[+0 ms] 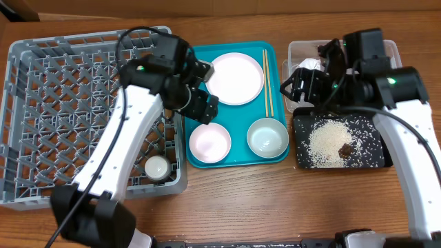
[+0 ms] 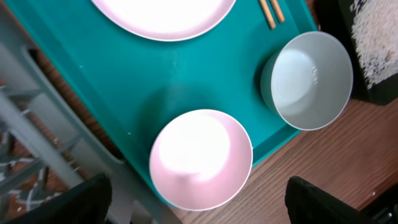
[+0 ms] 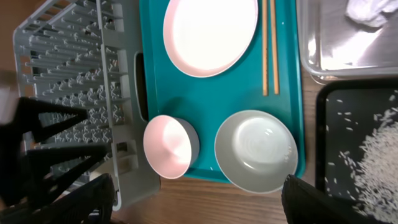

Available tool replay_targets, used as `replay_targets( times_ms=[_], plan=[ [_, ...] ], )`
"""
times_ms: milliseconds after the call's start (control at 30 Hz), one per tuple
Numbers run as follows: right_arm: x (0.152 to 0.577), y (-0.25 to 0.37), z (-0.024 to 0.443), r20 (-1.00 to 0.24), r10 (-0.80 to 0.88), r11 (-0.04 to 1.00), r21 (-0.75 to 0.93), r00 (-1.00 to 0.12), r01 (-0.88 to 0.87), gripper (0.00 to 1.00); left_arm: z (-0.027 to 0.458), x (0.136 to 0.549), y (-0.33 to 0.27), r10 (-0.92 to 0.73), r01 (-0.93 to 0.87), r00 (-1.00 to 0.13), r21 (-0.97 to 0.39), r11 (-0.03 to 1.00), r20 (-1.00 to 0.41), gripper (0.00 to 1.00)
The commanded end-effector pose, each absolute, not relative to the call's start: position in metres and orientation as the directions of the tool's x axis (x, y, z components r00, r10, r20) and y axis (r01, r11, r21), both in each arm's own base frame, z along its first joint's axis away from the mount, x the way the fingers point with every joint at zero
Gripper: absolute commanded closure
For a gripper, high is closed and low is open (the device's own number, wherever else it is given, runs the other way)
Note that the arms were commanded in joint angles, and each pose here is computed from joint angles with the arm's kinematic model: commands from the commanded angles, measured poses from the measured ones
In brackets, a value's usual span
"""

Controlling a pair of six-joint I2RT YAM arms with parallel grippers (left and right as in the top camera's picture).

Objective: Sort waste into correct bins and load items into the dishwasher
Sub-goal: 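Move the left gripper over the pink bowl on the teal tray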

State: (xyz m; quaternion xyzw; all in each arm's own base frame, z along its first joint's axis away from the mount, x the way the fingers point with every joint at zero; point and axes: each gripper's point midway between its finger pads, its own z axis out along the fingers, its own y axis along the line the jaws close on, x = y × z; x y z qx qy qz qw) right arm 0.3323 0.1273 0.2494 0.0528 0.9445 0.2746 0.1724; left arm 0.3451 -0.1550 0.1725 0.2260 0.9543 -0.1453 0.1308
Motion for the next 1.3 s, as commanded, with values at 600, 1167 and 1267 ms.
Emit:
replay_targets(
  times_ms=[600,1167,1267],
  plan=[
    [0.334,0.118,0.247,-0.305,0.198,0.871,0.491,-0.932,0.024,0.0,0.174,0.352,-0.176,0.519,0.613,-0.763,-0.18,0.769,-0.385,0.07],
    [0.328,0.118,0.244,-0.282,0.197,0.873,0.487,-0.939,0.037,0.0,0.152,0.368,-0.187,0.718,0.804,-0.56,-0.064,0.591,-0.414,0.12],
    [0.328,0.117,0.244,-0.283,0.197,0.874,0.484,-0.939,0.038,0.0,0.131,0.364,-0.187,0.74,0.807,-0.573,-0.086,0.584,-0.353,0.11]
  ],
)
